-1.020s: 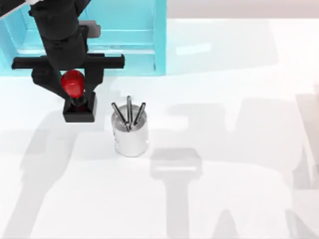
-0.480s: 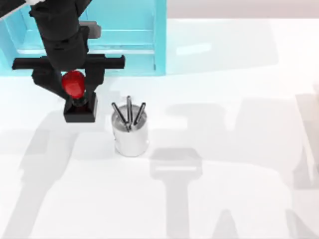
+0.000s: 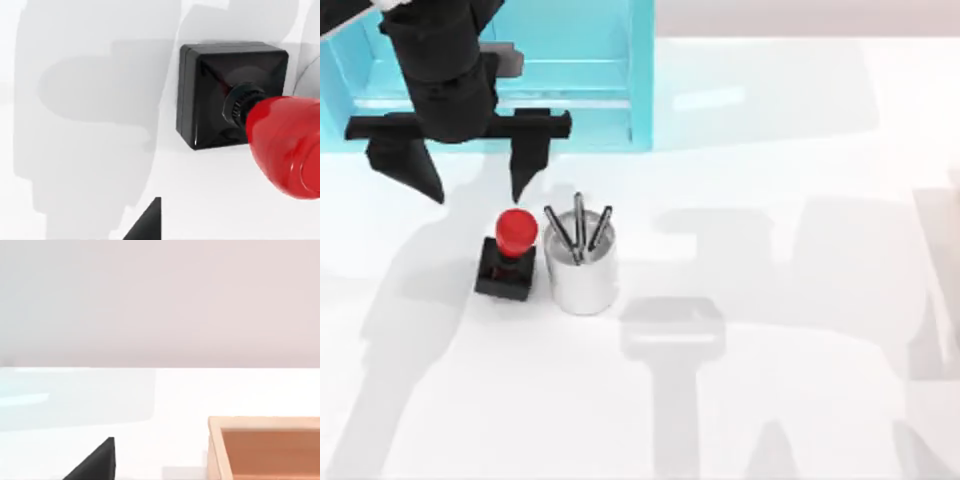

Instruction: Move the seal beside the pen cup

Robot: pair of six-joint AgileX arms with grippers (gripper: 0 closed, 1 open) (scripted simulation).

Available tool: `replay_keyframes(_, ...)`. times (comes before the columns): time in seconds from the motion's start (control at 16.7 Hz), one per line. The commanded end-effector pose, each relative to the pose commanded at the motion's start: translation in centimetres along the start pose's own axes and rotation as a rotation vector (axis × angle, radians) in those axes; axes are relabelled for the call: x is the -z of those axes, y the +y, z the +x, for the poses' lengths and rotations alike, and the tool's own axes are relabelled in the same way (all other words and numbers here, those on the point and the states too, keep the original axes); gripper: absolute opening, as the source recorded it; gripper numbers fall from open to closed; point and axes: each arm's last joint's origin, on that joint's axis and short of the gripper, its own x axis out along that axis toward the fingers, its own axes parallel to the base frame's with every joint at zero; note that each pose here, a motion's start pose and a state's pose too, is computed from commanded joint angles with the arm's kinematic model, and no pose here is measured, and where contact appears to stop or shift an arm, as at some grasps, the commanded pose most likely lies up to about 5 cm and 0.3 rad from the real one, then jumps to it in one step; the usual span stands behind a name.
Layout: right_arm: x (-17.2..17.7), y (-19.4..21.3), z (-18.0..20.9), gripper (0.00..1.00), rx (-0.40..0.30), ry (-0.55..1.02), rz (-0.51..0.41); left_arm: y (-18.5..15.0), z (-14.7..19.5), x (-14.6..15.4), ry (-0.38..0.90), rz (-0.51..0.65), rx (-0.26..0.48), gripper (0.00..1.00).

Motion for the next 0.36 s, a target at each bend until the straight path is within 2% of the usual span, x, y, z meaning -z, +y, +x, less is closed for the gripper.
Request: replay_keyframes(0.36,0.00,0.00,0.00,1.00,0.000,0.000,0.000,0.00,0.00,0.00,0.000,0.000,0.000,1.00)
